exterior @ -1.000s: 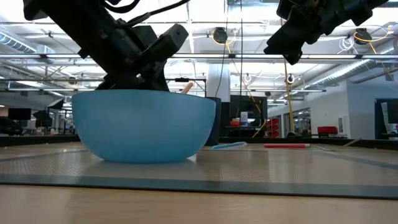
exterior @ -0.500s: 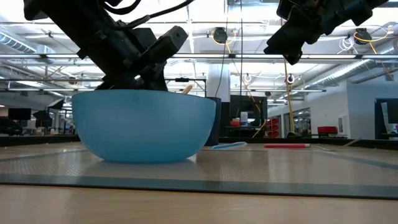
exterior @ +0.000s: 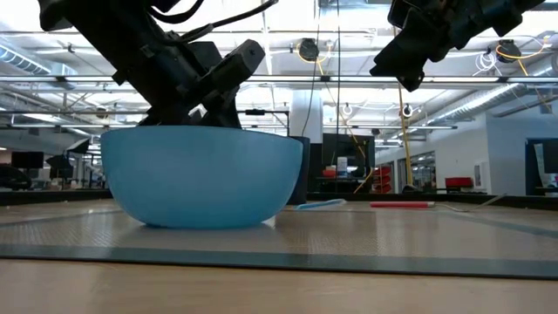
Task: Pick & Place Utensil
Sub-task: Put the pink fork into the blue bowl
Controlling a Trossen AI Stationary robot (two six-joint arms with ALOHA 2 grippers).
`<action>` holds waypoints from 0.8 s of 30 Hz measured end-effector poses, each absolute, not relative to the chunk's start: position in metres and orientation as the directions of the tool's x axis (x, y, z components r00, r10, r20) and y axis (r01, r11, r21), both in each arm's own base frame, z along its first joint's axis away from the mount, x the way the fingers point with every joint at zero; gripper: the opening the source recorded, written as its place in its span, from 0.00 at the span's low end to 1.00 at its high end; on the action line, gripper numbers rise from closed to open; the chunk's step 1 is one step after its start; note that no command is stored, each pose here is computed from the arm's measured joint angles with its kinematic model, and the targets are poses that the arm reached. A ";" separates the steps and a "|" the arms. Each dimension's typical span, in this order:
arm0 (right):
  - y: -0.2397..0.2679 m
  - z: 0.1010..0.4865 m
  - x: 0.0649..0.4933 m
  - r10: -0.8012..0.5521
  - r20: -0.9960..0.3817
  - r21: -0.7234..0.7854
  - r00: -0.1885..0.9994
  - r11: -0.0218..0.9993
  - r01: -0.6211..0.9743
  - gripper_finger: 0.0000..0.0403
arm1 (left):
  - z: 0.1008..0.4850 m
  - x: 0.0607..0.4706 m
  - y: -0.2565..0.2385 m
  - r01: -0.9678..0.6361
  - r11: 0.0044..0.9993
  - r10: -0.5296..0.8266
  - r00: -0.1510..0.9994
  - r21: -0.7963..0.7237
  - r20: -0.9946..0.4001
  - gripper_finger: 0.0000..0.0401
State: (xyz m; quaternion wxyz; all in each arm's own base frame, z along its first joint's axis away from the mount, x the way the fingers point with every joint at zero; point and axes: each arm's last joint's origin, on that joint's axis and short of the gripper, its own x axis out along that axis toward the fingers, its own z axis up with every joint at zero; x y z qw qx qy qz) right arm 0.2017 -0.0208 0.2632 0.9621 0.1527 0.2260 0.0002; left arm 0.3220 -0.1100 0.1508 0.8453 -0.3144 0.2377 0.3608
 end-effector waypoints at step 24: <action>-0.014 0.264 0.203 0.098 -0.422 0.416 0.901 0.904 0.096 0.28 | 0.272 0.245 -0.051 -0.469 0.878 0.272 0.650 -0.094 -0.709 0.23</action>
